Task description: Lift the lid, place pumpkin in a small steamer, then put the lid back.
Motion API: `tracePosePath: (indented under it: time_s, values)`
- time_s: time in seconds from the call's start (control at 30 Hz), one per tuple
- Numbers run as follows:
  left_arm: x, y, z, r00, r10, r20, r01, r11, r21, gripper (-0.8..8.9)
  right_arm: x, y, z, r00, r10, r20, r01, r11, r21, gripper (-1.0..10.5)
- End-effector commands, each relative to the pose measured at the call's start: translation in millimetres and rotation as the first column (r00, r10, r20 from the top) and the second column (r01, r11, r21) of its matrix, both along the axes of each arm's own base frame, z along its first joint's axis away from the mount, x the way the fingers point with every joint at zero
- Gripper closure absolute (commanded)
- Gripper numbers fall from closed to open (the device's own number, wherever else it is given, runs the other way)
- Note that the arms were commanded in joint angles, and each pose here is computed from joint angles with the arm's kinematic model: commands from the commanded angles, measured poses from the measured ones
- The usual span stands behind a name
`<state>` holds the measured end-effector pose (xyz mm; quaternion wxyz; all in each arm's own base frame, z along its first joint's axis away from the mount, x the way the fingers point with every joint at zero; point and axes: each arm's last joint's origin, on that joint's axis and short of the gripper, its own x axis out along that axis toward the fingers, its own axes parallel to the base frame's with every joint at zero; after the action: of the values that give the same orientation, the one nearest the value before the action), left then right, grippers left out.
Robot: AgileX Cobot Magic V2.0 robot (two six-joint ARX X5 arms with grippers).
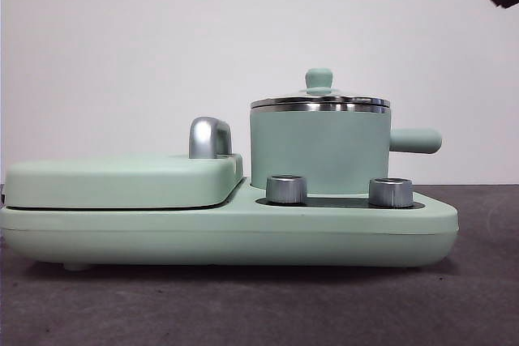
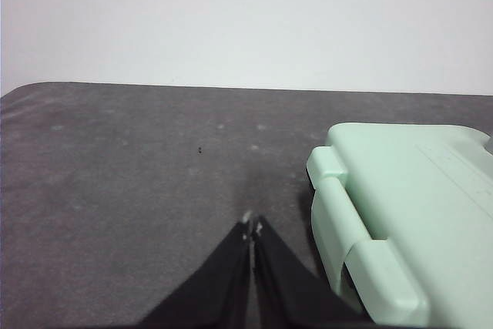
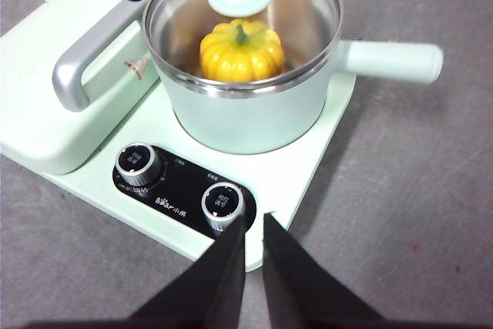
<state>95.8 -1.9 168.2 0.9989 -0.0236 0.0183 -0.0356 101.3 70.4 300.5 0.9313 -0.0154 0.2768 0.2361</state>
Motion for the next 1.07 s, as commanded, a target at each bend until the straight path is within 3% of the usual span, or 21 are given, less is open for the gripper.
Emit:
tracePosePath:
  time_s: [0.03, 0.13, 0.2, 0.3, 0.5, 0.73, 0.9, 1.07]
  values:
    - [1, 0, -6, 1.000, 0.006, -0.011, -0.006, 1.000, -0.008, 8.07, 0, 1, 3, 1.000, 0.021, 0.023, -0.021, 1.000, -0.008, 9.1]
    - [1, 0, -6, 1.000, 0.005, -0.011, -0.005, 1.000, -0.008, 8.07, 0, 1, 3, 1.000, 0.020, 0.024, -0.020, 1.000, -0.008, 9.1]
    - [1, 0, -6, 1.000, 0.005, -0.011, -0.005, 1.000, -0.008, 8.07, -2, -2, 6, 0.996, 0.033, 0.088, -0.028, 0.998, -0.061, 9.1]
    - [1, 0, -6, 1.000, 0.006, -0.011, -0.006, 1.000, -0.008, 8.07, -1, -10, 2, 0.985, -0.028, 0.172, 0.045, 0.994, -0.096, 9.1]
    - [1, 0, -6, 1.000, 0.005, -0.011, -0.005, 1.000, -0.008, 8.07, 4, -34, -54, 0.936, -0.189, 0.298, 0.196, 0.981, 0.007, 9.1]
    - [1, 0, -6, 1.000, 0.006, -0.011, -0.006, 1.000, -0.008, 8.07, -7, -59, -100, 0.840, -0.367, 0.399, 0.369, 0.926, 0.075, 9.1]
    - [1, 0, -6, 1.000, 0.006, -0.011, -0.006, 1.000, -0.008, 8.07, -10, -66, -116, 0.798, -0.434, 0.418, 0.438, 0.894, 0.091, 9.1]
    - [1, 0, -6, 1.000, 0.005, -0.011, -0.005, 1.000, -0.008, 8.07, -8, -68, -130, 0.775, -0.448, 0.445, 0.450, 0.886, 0.110, 9.1]
